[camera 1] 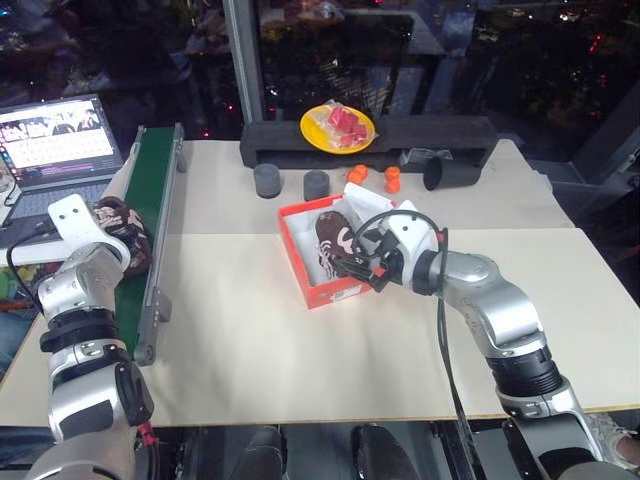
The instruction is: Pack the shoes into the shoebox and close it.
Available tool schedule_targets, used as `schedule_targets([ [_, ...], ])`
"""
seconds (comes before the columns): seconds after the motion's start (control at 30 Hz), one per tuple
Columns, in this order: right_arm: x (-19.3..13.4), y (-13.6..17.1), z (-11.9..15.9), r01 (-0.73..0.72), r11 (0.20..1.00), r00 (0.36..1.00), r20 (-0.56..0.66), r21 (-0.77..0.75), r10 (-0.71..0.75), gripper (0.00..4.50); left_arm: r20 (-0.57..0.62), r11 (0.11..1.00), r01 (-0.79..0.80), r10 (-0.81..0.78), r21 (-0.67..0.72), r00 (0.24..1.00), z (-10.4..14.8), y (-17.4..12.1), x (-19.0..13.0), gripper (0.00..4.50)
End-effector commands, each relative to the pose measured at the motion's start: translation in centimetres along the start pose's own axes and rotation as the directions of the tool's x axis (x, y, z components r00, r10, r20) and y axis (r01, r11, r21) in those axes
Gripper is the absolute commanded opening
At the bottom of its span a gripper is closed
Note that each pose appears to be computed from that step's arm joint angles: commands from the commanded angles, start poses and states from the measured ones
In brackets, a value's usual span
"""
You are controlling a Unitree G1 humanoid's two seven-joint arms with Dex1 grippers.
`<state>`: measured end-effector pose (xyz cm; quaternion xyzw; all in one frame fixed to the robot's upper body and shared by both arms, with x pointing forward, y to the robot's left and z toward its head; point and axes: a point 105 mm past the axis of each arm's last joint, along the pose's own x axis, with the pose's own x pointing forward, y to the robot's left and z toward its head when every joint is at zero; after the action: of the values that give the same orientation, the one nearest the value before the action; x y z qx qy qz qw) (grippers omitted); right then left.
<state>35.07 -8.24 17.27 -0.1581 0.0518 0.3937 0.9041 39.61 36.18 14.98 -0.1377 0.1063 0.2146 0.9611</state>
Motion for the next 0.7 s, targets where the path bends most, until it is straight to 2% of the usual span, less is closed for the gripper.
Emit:
schedule_targets([
  [0.03,-0.5,-0.5,1.8,0.024,0.999,0.999,0.048,-0.035,-0.023,4.50,0.101,1.000,0.029,-0.030,0.011,0.994,2.5,-0.9,-0.6,1.36],
  [0.13,-0.4,-0.5,1.9,0.022,0.999,0.999,0.048,-0.033,-0.020,4.50,0.187,0.998,0.057,-0.060,0.021,0.980,4.4,-1.7,-1.0,0.69],
  [0.23,-0.3,-0.5,2.3,0.019,1.000,0.998,0.062,-0.019,-0.018,4.50,0.249,0.991,0.132,-0.135,0.031,0.959,6.0,-3.7,-1.7,0.69],
  [0.33,-0.3,-1.0,3.8,0.023,0.996,0.990,0.136,0.081,-0.034,4.50,0.288,0.941,0.331,-0.337,0.074,0.896,7.3,-8.8,-3.2,0.69],
  [0.43,-0.5,-1.9,5.7,0.023,0.977,0.973,0.220,0.212,-0.071,4.50,0.269,0.823,0.557,-0.566,0.117,0.780,7.3,-14.4,-5.8,0.69],
  [0.5,-0.9,-3.1,7.7,0.007,0.940,0.945,0.305,0.342,-0.118,4.50,0.216,0.675,0.725,-0.734,0.133,0.644,6.5,-19.2,-8.7,0.69],
  [0.57,-1.3,-3.8,8.8,-0.015,0.907,0.926,0.349,0.420,-0.146,4.50,0.183,0.584,0.804,-0.807,0.107,0.562,5.7,-21.9,-10.7,0.69],
  [0.67,-1.6,-4.4,9.7,-0.067,0.859,0.904,0.395,0.508,-0.163,4.50,0.156,0.494,0.868,-0.862,0.048,0.482,4.8,-24.6,-12.5,0.69],
  [0.7,-1.9,-5.0,10.1,-0.102,0.809,0.888,0.419,0.579,-0.188,4.50,0.130,0.441,0.896,-0.893,0.059,0.431,4.2,-25.8,-13.6,0.69],
])
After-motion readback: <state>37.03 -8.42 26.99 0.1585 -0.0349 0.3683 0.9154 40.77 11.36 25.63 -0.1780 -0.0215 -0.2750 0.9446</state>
